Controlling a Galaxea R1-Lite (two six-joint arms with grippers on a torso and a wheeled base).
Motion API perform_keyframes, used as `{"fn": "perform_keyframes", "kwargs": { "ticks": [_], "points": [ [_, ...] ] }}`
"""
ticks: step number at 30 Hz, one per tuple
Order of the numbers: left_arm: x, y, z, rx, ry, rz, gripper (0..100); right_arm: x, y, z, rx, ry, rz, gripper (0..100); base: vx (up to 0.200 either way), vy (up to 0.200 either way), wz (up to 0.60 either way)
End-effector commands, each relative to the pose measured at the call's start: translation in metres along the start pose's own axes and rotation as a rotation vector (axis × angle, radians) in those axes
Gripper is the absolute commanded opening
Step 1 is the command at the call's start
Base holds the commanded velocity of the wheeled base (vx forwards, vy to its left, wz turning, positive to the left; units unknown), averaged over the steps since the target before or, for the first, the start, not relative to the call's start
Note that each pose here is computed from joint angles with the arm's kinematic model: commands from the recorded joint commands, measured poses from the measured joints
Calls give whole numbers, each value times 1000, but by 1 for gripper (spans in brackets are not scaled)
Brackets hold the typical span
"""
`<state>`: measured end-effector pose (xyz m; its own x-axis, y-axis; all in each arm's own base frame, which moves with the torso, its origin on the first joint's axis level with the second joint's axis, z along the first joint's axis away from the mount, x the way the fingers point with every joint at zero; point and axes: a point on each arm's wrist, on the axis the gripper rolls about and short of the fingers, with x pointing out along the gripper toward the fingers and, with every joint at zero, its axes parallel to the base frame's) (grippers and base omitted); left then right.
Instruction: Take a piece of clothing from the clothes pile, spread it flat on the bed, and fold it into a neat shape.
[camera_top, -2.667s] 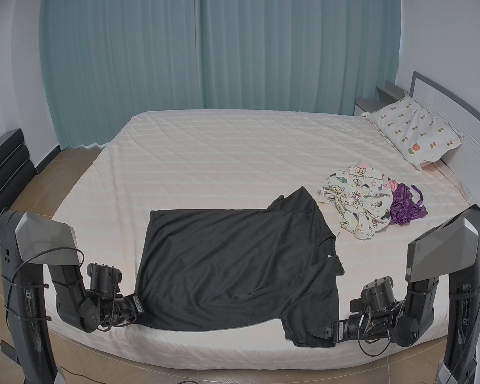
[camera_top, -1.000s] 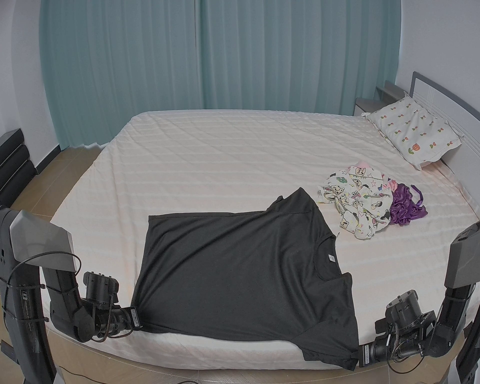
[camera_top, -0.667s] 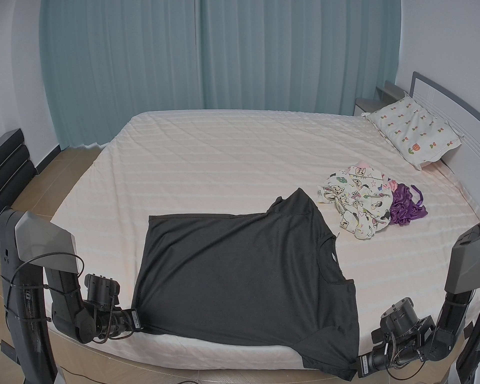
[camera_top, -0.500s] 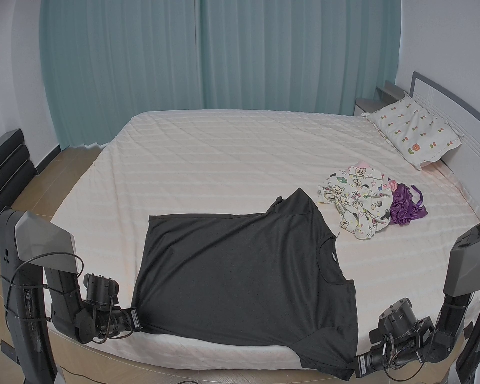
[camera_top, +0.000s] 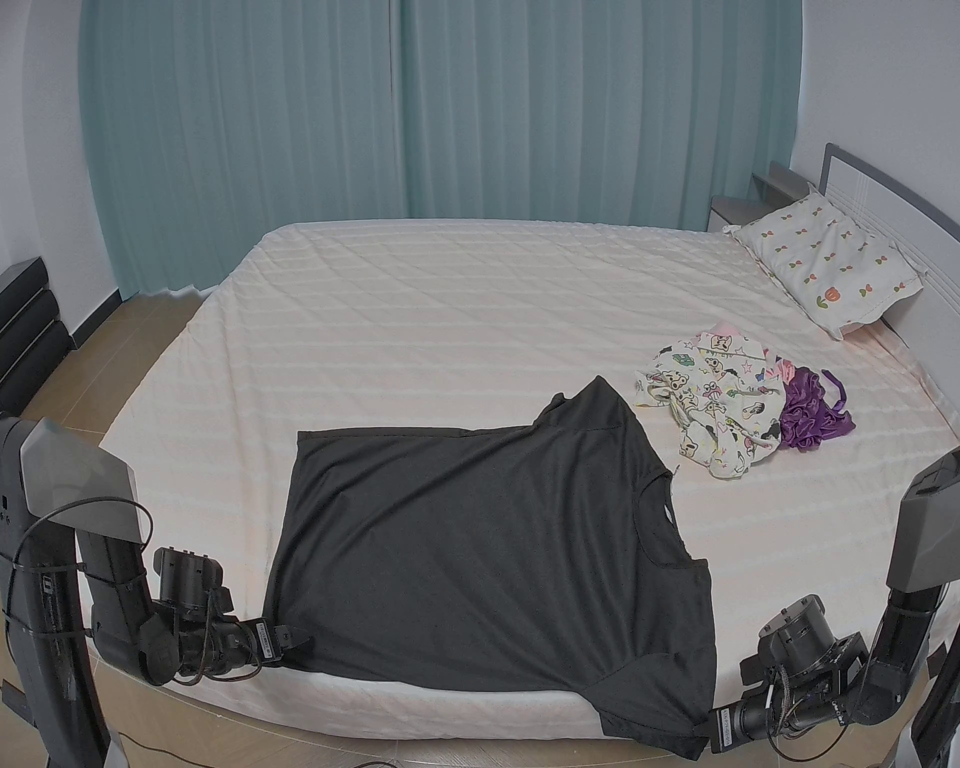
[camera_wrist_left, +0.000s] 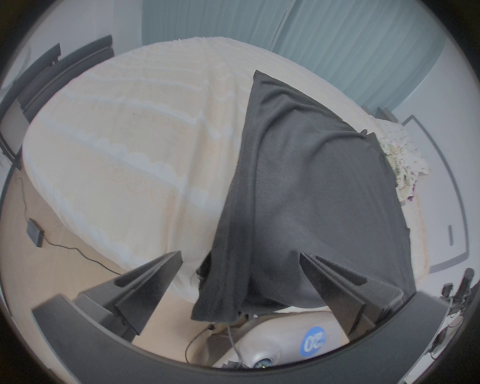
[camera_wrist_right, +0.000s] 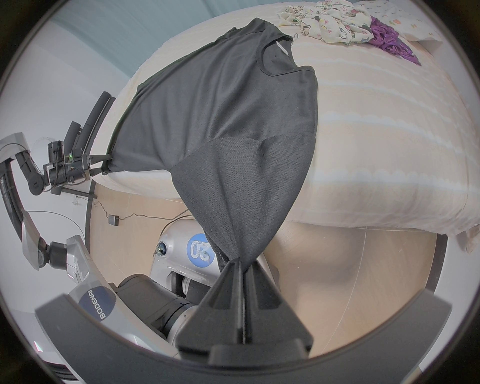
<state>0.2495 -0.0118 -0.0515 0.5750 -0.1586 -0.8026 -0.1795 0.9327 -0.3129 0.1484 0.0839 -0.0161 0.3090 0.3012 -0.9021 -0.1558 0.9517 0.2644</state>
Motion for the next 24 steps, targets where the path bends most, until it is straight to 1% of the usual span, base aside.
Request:
{"fn": "perform_keyframes", "kwargs": {
  "ticks": [1,2,3,4,5,8,20,21,24],
  "points": [
    [-15,7,1,-36,10,-62,100,-1,-1,-3,17,5,2,0,0,0,0],
    [-20,10,-1,-40,23,-100,100,-1,-1,-3,31,1,4,0,0,0,0],
    [-21,11,-1,-30,26,-108,100,-1,-1,-2,36,-1,5,0,0,0,0],
    [-22,12,-3,-18,32,-109,100,-1,-1,-2,39,-2,5,0,0,0,0],
    [-25,14,-9,25,52,-102,100,-1,-1,-2,39,-2,5,0,0,0,0],
    [-30,15,-18,91,84,-100,100,-1,-1,-2,41,-1,5,0,0,0,0],
    [-23,13,-11,109,59,-100,100,-2,0,-2,39,-4,7,0,0,0,0],
    [-20,9,-11,124,60,-108,100,-2,0,-2,44,-4,7,0,0,0,0],
    [-18,6,-13,143,65,-82,100,-3,0,-2,44,-11,10,0,0,0,0]
  ]
}}
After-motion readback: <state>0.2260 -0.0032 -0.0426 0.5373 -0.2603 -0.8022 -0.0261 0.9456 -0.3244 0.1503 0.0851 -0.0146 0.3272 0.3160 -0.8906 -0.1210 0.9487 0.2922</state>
